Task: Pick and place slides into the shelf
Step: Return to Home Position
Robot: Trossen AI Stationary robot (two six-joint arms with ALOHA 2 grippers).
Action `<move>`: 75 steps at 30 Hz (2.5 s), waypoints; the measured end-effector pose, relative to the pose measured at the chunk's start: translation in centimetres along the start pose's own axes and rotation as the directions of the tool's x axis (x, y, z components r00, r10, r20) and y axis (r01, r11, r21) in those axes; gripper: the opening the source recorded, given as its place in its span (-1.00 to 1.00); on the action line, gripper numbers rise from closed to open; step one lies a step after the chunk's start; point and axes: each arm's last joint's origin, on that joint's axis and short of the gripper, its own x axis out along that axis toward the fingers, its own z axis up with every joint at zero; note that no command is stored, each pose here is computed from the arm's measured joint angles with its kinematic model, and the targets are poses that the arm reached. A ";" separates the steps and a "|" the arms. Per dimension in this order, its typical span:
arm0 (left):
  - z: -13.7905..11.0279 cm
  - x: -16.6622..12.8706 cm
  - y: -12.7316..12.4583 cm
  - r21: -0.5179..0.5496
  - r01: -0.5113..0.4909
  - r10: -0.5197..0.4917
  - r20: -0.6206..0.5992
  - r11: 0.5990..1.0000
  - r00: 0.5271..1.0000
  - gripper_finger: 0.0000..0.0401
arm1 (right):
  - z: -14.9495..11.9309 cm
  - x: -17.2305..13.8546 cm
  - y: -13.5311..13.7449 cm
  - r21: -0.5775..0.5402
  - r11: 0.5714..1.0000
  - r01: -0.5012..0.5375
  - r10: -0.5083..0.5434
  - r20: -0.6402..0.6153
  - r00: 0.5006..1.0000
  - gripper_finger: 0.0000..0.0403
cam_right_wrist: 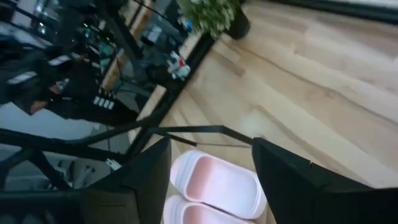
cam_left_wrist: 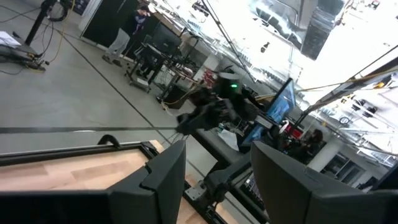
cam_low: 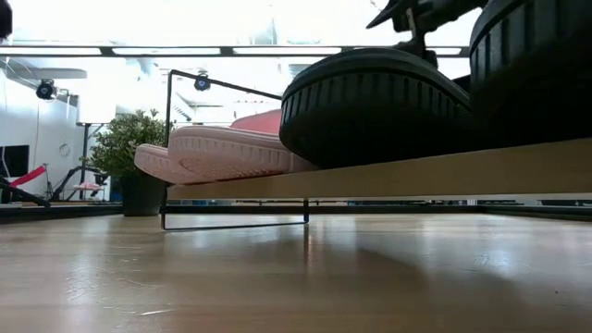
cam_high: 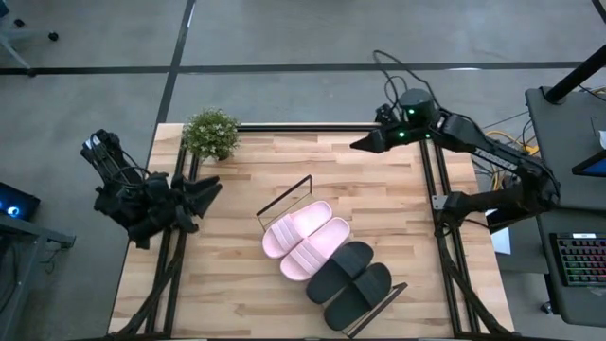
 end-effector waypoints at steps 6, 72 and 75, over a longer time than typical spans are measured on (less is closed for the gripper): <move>0.3 -0.4 2.4 -0.004 -0.005 0.005 0.004 1.000 1.000 -0.17 | -0.4 -2.6 1.3 -0.045 0.999 -0.004 0.008 0.103 0.995 -0.10; 0.4 12.2 4.7 0.294 0.482 -0.348 -0.407 0.825 0.844 -1.00 | -5.8 -6.2 6.4 -0.241 0.970 -0.022 0.095 0.292 0.952 -0.96; 1.0 11.3 5.4 0.314 0.467 -0.313 -0.433 0.827 0.845 -1.00 | -5.9 -6.0 6.4 -0.259 0.966 -0.016 0.093 0.288 0.953 -0.96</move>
